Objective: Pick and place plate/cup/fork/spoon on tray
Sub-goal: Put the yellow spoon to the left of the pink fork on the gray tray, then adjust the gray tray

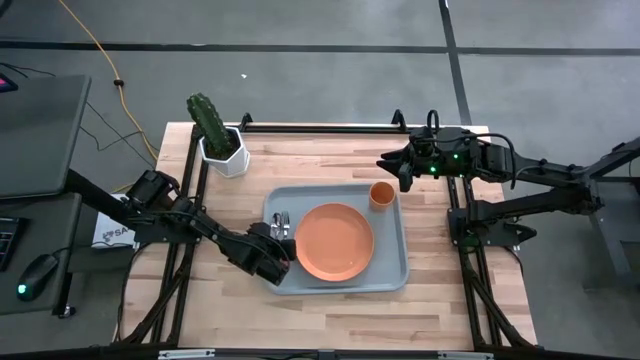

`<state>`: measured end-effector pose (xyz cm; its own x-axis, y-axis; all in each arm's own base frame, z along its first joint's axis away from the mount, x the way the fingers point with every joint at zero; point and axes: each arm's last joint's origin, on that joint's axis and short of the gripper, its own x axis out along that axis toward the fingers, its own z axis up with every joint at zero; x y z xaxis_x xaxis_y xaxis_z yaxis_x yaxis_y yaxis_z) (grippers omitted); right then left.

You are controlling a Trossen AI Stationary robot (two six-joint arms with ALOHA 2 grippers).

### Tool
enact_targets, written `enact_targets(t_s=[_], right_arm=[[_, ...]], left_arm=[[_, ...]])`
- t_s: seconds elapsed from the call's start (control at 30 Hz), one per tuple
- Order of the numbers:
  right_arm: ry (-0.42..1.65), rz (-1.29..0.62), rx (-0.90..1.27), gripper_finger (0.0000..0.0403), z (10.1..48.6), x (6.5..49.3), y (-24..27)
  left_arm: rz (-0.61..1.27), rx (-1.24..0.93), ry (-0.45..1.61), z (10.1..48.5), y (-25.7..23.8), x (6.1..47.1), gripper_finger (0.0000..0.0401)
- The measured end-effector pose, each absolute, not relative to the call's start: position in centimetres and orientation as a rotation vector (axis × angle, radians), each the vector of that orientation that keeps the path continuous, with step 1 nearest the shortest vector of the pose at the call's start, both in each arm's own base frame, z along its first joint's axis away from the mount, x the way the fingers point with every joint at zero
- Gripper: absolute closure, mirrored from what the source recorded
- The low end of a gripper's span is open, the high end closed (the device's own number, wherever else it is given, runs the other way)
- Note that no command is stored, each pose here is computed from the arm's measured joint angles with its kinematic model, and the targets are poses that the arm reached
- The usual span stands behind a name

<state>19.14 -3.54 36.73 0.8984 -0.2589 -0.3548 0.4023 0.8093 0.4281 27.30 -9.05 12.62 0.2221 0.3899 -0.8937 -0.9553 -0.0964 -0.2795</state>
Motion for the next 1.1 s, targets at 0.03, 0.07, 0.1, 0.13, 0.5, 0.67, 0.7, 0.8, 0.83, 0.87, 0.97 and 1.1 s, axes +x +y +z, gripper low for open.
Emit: enact_targets(t_s=[0.03,0.07,0.1,0.13,0.5,0.67,0.7,0.8,0.83,0.87,0.97,1.1], right_arm=[[0.288,-0.359,0.518,0.0256,36.7,19.1,-3.5],[0.288,-0.359,0.518,0.0256,36.7,19.1,-3.5],[0.288,-0.359,0.518,0.0256,36.7,19.1,-3.5],[0.288,-0.359,0.518,0.0256,36.7,19.1,-3.5],[0.289,-0.358,0.514,0.0256,36.7,19.1,-3.5],[0.289,-0.358,0.514,0.0256,36.7,19.1,-3.5],[0.288,-0.358,0.514,0.0256,36.7,19.1,-3.5],[0.288,-0.358,0.514,0.0256,36.7,19.1,-3.5],[0.287,-0.357,0.514,0.0256,36.7,19.2,-3.5],[0.286,-0.357,0.514,0.0256,36.7,19.2,-3.5],[0.286,-0.357,0.511,0.0256,36.7,19.2,-3.5],[0.27,-0.347,0.494,0.0256,36.9,19.2,-3.5]], left_arm=[[1.279,-1.137,0.664,12.6,-9.1,27.3,0.0326],[1.279,-1.137,0.664,12.6,-9.1,27.3,0.0318],[1.278,-1.138,0.663,12.6,-9.1,27.3,0.031],[1.278,-1.138,0.663,12.6,-9.1,27.3,0.0303],[1.264,-1.158,0.66,13.2,-9.0,27.2,0.0246],[1.252,-1.165,0.638,13.8,-9.0,27.1,0.0228],[1.247,-1.17,0.633,13.9,-9.0,27.1,0.0225],[1.224,-1.183,0.619,14.6,-8.9,27.1,0.0219],[1.209,-1.182,0.618,14.9,-8.9,27.0,0.0218],[1.19,-1.174,0.616,15.3,-8.9,27.0,0.0217],[1.128,-1.143,0.582,16.9,-8.6,26.7,0.0217],[0.976,-1.05,0.536,20.2,-8.2,26.0,0.0217]])
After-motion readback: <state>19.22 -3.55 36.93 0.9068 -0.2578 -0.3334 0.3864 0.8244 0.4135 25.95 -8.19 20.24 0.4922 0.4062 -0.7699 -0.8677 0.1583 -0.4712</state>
